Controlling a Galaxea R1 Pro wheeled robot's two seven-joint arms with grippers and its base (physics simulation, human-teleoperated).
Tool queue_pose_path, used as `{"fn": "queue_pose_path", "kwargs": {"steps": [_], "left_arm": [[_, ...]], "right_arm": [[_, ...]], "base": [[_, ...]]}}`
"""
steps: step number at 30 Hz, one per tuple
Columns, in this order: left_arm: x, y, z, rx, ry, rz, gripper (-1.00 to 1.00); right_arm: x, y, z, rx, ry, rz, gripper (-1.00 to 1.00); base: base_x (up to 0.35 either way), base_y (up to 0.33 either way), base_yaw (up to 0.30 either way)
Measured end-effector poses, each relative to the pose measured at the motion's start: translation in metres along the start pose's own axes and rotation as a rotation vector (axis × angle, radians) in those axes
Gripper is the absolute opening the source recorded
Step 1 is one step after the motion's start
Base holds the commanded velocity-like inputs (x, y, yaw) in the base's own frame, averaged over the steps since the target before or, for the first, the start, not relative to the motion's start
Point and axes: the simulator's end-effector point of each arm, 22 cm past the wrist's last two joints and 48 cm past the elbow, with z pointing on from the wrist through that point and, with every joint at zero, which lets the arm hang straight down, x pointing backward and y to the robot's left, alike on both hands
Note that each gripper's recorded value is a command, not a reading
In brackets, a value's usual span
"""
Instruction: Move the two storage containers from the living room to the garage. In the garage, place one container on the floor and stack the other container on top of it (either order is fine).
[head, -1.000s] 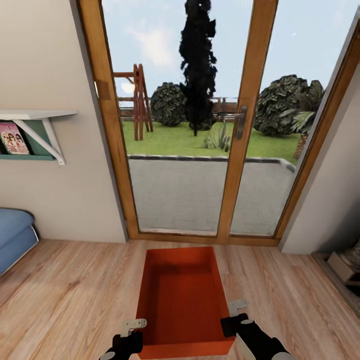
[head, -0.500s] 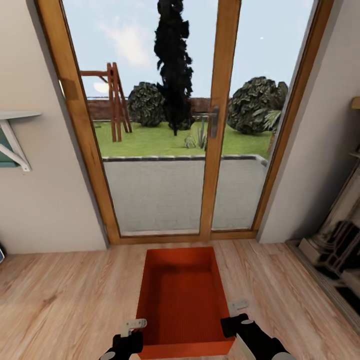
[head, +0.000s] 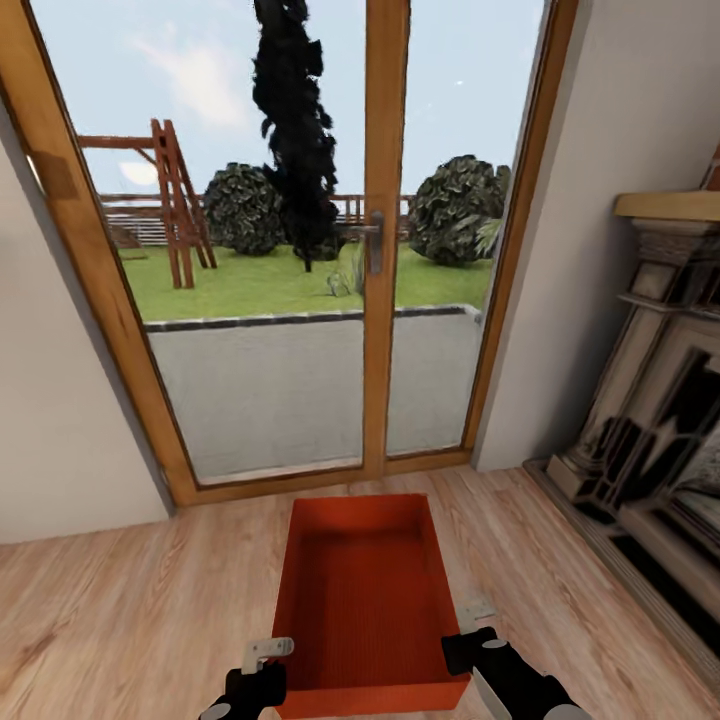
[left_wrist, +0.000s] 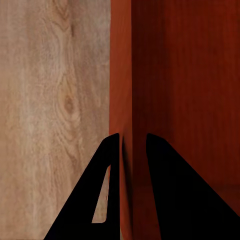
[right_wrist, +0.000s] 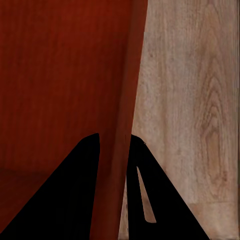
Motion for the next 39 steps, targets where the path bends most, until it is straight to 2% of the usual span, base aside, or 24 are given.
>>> {"fn": "queue_pose_path", "kwargs": {"steps": [12, 22, 30, 39], "left_arm": [[0.0, 0.0, 0.0, 0.0, 0.0, 0.0, -1.0], [0.0, 0.0, 0.0001, 0.0, 0.0, -0.001, -1.0], [0.0, 0.0001, 0.0, 0.0, 0.0, -0.001, -1.0], [0.0, 0.0, 0.0, 0.0, 0.0, -0.001, -1.0]], "right_arm": [[0.0, 0.0, 0.0, 0.0, 0.0, 0.0, -1.0], [-0.0002, 0.0, 0.0, 0.0, 0.0, -0.001, -1.0], [-0.0004, 0.0001, -0.0001, 0.0, 0.0, -0.001, -1.0], [-0.0003, 0.0, 0.0, 0.0, 0.0, -0.001, -1.0]], "base": [[-0.002, 0.002, -0.285], [-0.105, 0.094, -0.278], [-0.013, 0.011, -0.081], [-0.048, 0.093, -0.241]]}}
